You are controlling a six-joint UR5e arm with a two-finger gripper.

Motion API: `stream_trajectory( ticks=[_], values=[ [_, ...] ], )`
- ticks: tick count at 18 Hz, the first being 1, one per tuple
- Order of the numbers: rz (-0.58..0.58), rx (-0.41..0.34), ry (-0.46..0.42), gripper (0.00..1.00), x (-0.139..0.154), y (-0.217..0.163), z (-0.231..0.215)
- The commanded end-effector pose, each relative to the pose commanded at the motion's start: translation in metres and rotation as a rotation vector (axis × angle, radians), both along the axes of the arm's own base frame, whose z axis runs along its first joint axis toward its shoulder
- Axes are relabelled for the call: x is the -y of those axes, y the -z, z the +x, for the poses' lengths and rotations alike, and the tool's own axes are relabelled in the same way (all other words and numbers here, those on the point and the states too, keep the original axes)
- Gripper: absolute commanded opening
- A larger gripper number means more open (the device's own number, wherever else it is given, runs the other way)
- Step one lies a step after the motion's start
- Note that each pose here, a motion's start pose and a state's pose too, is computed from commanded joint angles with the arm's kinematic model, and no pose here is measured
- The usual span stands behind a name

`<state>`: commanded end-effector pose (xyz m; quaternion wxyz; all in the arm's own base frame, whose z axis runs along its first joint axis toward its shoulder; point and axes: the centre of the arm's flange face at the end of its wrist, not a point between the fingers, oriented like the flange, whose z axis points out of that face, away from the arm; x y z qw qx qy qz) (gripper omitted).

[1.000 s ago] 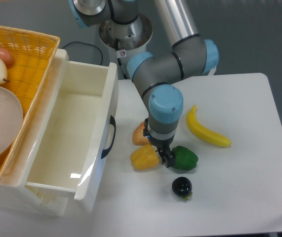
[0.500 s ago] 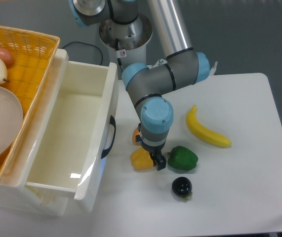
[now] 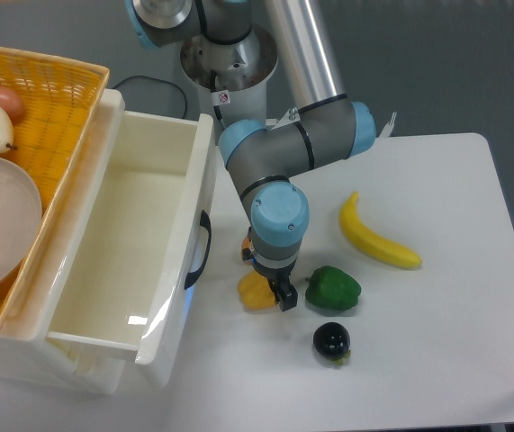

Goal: Pick up the yellow pepper
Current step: 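Close the gripper around the yellow pepper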

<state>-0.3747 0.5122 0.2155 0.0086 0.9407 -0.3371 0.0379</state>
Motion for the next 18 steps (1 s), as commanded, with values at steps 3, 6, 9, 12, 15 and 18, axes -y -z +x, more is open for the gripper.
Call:
stream_trajectory(
  ticks=[3, 6, 9, 12, 15, 18],
  values=[
    [-0.005, 0.004, 0.002, 1.00, 0.000, 0.004, -0.001],
    [-0.013, 0.009, 0.003, 0.98, -0.001, 0.009, -0.002],
    [-0.022, 0.013, 0.005, 0.81, -0.002, 0.013, 0.001],
    [-0.021, 0.008, -0.018, 0.59, -0.006, 0.011, 0.001],
    [-0.019, 0.002, -0.020, 0.33, -0.008, 0.007, -0.002],
    [-0.008, -0.011, -0.022, 0.20, -0.010, -0.001, -0.006]
  ],
)
